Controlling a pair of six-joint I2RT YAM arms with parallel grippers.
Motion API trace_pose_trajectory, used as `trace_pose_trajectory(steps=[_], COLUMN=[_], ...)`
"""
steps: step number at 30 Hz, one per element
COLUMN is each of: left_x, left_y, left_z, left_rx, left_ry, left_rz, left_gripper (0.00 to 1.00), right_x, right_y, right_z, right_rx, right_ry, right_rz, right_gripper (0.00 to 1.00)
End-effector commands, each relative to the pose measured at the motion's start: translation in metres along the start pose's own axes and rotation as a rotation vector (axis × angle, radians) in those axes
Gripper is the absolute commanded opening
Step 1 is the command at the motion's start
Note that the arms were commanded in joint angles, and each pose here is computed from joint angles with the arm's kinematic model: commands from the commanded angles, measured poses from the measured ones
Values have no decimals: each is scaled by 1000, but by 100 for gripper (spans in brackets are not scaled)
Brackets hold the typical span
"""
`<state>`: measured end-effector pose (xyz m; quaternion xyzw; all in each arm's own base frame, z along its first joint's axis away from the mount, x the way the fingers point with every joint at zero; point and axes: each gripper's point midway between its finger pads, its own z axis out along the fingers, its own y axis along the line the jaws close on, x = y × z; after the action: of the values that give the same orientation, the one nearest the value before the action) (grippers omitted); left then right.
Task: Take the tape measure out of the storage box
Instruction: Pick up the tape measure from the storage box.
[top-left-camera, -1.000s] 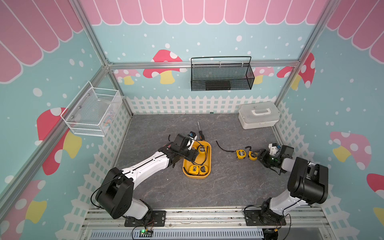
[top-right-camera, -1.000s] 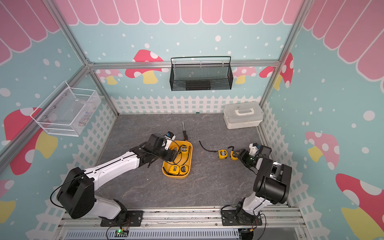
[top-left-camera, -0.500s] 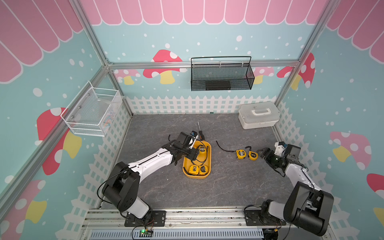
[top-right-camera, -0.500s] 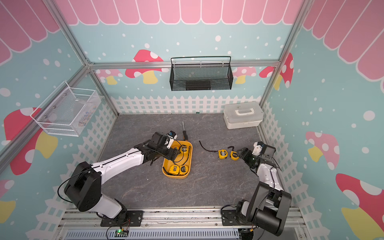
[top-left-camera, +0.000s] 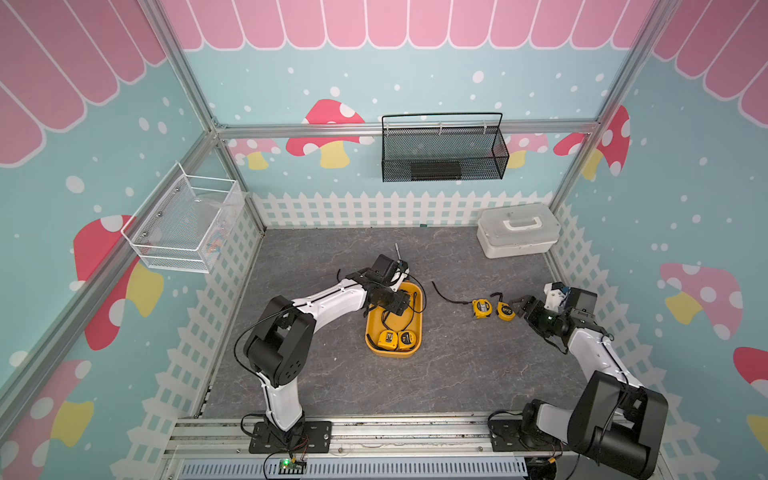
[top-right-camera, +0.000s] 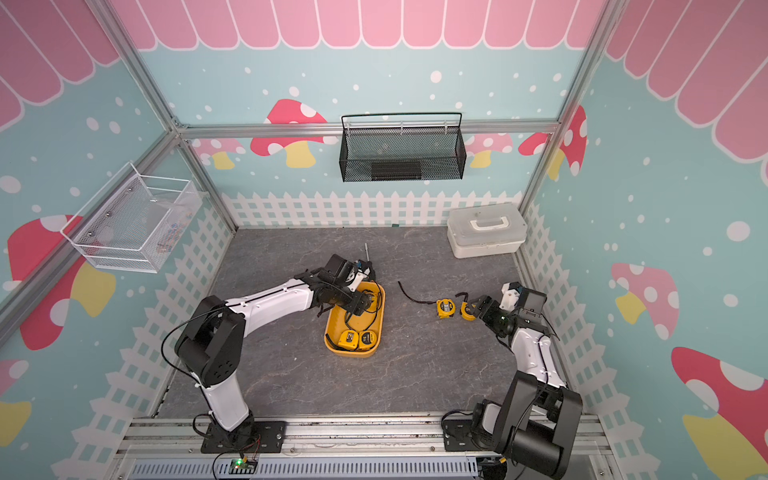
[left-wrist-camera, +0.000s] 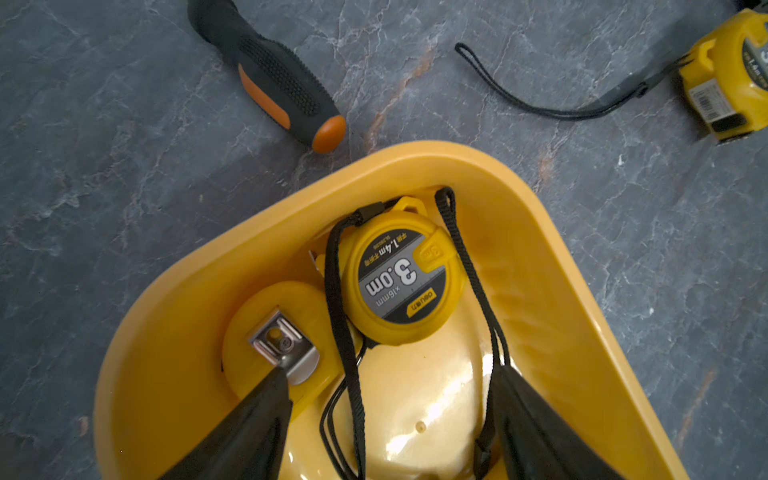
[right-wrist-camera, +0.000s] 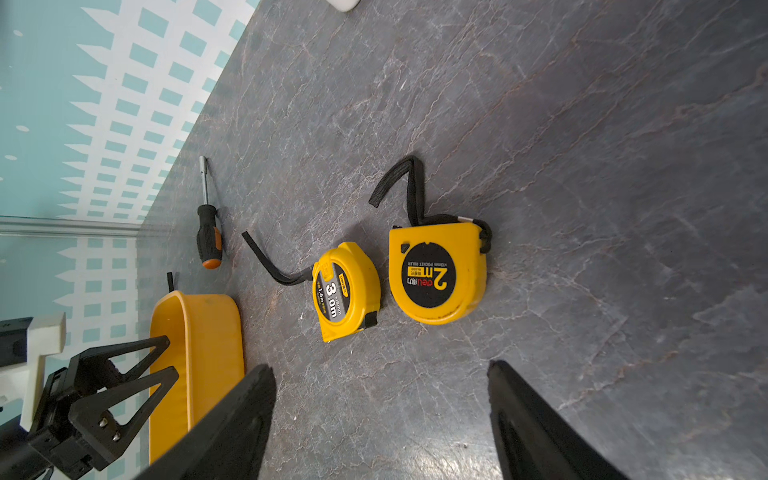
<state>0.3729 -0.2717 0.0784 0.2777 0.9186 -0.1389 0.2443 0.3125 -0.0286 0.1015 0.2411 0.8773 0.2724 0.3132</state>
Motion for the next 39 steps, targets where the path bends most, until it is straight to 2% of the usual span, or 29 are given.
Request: trace_pose_trajectory(steps=[1,7,12,22,27,39], left_x=[-6,-15,-20,-24,-13,29], left_y=[-4,-9,-3,11,8,2], left_z=[3,14,26,46,52,37], left_rx=[28,54,29,-26,2,18], left_ry=[10,9,29,67,94,156], left_rz=[16,23,20,21,14,-16], left_gripper=[78,78,77,69,61,55], right_x=[3,5,6,9,11,14], right_y=[4,3,4,3,4,2], right_z=[3,6,8,12,13,18], right_rx=[-18,-21,-28,-37,-43,-51], right_ry=[20,27,36,53,61,78], right_rz=[-14,-14,-13,-10,-10,-2], right_gripper=[81,81,81,82,82,82])
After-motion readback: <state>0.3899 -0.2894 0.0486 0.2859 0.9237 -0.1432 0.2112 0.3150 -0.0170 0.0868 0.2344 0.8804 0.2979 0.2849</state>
